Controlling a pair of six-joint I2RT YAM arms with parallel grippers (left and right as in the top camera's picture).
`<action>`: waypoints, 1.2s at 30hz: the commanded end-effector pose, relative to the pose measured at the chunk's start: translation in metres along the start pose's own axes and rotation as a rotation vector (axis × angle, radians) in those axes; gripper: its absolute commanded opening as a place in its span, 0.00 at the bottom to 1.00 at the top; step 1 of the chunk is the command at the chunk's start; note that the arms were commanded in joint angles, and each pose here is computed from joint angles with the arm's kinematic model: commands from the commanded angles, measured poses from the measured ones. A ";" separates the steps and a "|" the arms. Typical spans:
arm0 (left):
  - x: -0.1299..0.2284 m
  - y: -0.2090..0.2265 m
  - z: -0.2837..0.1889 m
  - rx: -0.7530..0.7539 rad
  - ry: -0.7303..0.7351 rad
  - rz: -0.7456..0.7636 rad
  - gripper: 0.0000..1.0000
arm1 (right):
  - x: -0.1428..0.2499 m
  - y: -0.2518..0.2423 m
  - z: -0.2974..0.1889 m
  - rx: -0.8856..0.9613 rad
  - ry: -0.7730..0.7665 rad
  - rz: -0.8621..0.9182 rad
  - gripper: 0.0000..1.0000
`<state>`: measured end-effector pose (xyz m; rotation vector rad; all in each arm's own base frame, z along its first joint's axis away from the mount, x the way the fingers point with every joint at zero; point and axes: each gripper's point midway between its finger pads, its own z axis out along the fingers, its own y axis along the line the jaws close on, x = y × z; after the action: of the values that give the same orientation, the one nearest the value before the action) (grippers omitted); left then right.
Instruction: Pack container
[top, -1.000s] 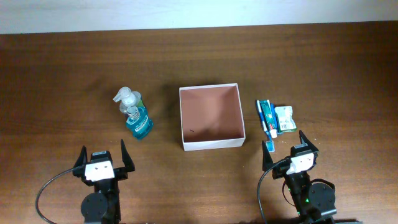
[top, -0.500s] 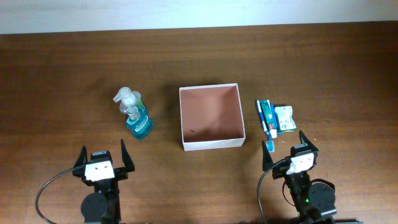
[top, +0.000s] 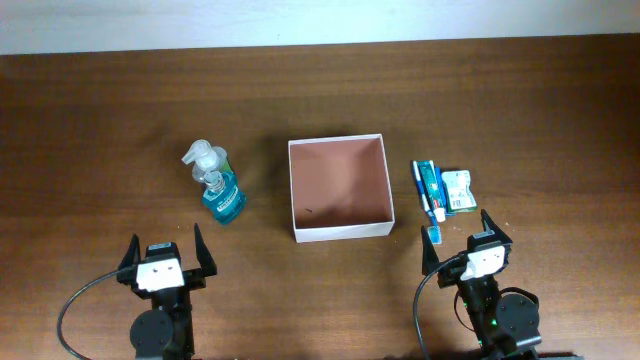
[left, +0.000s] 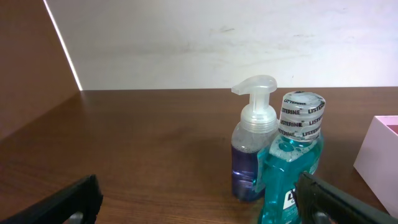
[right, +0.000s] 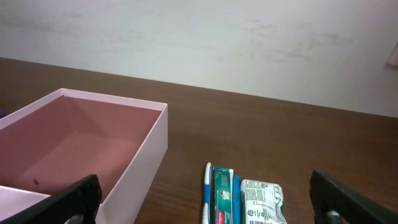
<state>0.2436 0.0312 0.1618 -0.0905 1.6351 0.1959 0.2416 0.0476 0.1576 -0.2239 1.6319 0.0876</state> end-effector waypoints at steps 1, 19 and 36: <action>0.000 -0.003 0.000 0.015 -0.005 0.016 0.99 | 0.002 0.001 0.000 -0.001 0.002 0.007 0.98; 0.000 -0.003 0.000 0.015 -0.005 0.016 0.99 | 0.002 0.000 0.000 0.003 0.002 0.007 0.99; 0.000 -0.003 0.000 0.015 -0.005 0.016 0.99 | -0.056 -0.022 0.015 0.097 0.689 0.104 0.99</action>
<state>0.2435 0.0312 0.1619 -0.0906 1.6343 0.1959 0.2477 0.0333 0.2016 -0.1124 2.2721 0.0288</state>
